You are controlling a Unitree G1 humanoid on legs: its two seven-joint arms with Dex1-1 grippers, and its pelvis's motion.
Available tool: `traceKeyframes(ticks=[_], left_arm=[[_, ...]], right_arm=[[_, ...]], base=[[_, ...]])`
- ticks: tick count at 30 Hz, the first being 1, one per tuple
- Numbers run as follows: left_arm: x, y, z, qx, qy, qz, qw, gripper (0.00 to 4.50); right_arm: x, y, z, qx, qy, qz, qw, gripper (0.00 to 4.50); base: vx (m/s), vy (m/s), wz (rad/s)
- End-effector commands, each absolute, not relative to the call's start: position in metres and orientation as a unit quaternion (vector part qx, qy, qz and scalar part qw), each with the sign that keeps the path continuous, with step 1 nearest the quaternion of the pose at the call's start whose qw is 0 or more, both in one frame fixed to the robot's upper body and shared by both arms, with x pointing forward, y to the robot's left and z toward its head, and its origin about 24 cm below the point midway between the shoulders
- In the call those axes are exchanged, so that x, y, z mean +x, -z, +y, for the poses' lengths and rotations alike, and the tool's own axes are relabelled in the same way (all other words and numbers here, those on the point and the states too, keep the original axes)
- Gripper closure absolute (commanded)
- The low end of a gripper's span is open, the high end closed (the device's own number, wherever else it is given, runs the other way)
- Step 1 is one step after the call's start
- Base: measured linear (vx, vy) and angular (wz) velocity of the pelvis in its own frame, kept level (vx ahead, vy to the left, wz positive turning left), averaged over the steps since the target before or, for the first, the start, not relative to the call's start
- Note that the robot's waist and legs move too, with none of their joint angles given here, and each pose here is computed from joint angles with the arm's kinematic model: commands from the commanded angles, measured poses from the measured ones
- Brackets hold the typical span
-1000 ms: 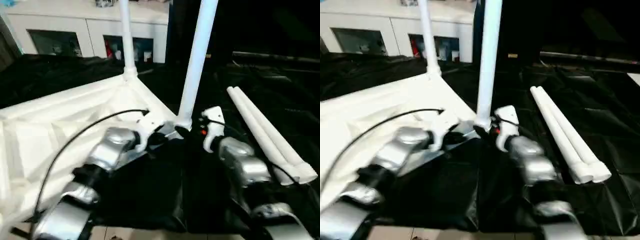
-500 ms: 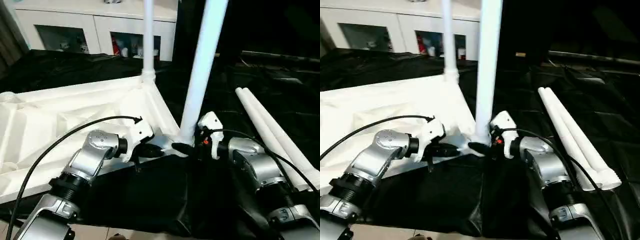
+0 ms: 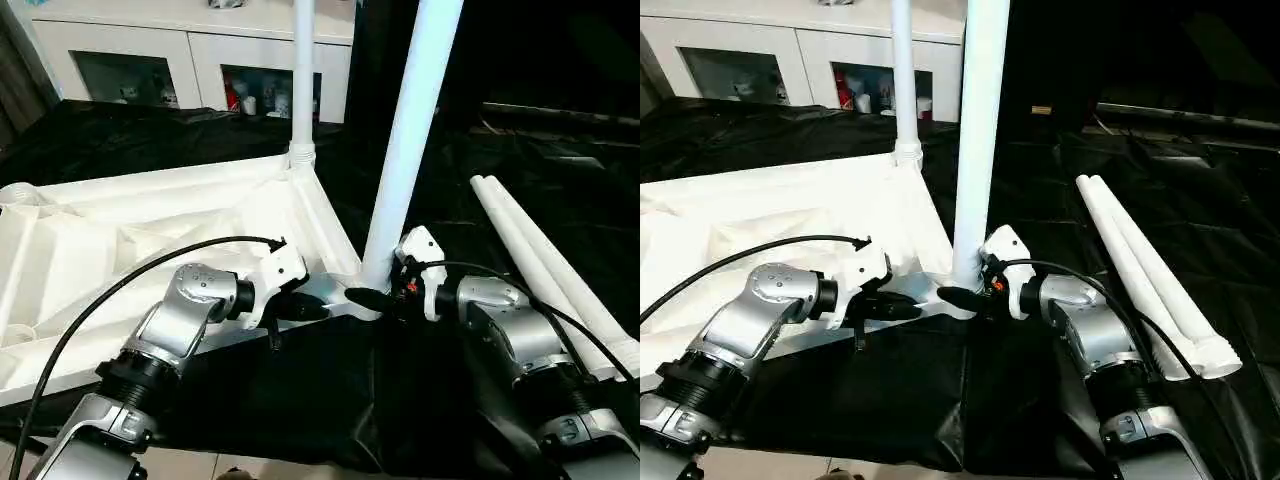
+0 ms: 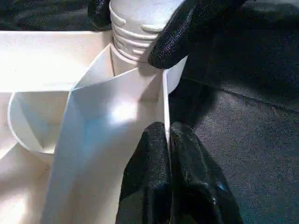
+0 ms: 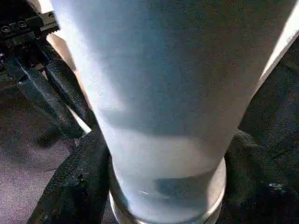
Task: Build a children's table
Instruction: Rotate leg to tighten
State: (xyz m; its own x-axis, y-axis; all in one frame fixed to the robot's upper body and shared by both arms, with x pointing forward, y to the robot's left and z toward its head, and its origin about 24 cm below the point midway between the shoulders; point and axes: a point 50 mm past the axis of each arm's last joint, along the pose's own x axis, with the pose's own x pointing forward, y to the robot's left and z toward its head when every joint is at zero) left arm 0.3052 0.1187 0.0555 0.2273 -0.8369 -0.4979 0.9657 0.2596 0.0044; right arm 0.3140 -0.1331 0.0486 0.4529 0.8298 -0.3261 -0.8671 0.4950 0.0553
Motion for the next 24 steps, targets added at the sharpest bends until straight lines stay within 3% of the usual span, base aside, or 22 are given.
traceKeyframes(ticks=[1, 8, 10, 15, 16, 24], left_arm=[[0.303, -0.064, 0.108, 0.13, 0.608, 0.163, 0.766, 4.5], [0.313, -0.058, 0.104, 0.128, 0.564, 0.173, 0.797, 4.5], [0.325, -0.056, 0.095, 0.125, 0.517, 0.177, 0.828, 4.5], [0.34, -0.056, 0.081, 0.121, 0.464, 0.181, 0.859, 4.5], [0.351, -0.06, 0.068, 0.113, 0.428, 0.178, 0.879, 4.5], [0.353, -0.065, 0.047, 0.121, 0.442, 0.162, 0.874, 4.5]], right_arm=[[0.312, -0.044, -0.132, -0.061, -0.499, 0.163, 0.849, 1.74], [0.317, -0.031, -0.136, -0.028, -0.399, 0.169, 0.901, 1.76], [0.321, -0.018, -0.134, 0.008, -0.299, 0.182, 0.937, 1.76], [0.326, -0.011, -0.127, 0.042, -0.204, 0.191, 0.959, 1.76], [0.332, -0.009, -0.117, 0.072, -0.142, 0.195, 0.968, 1.76], [0.341, -0.018, -0.097, 0.081, -0.117, 0.181, 0.973, 1.76]], base=[[0.0, 0.0, 0.0], [0.0, 0.0, 0.0], [0.0, 0.0, 0.0], [0.0, 0.0, 0.0], [0.0, 0.0, 0.0], [0.0, 0.0, 0.0]])
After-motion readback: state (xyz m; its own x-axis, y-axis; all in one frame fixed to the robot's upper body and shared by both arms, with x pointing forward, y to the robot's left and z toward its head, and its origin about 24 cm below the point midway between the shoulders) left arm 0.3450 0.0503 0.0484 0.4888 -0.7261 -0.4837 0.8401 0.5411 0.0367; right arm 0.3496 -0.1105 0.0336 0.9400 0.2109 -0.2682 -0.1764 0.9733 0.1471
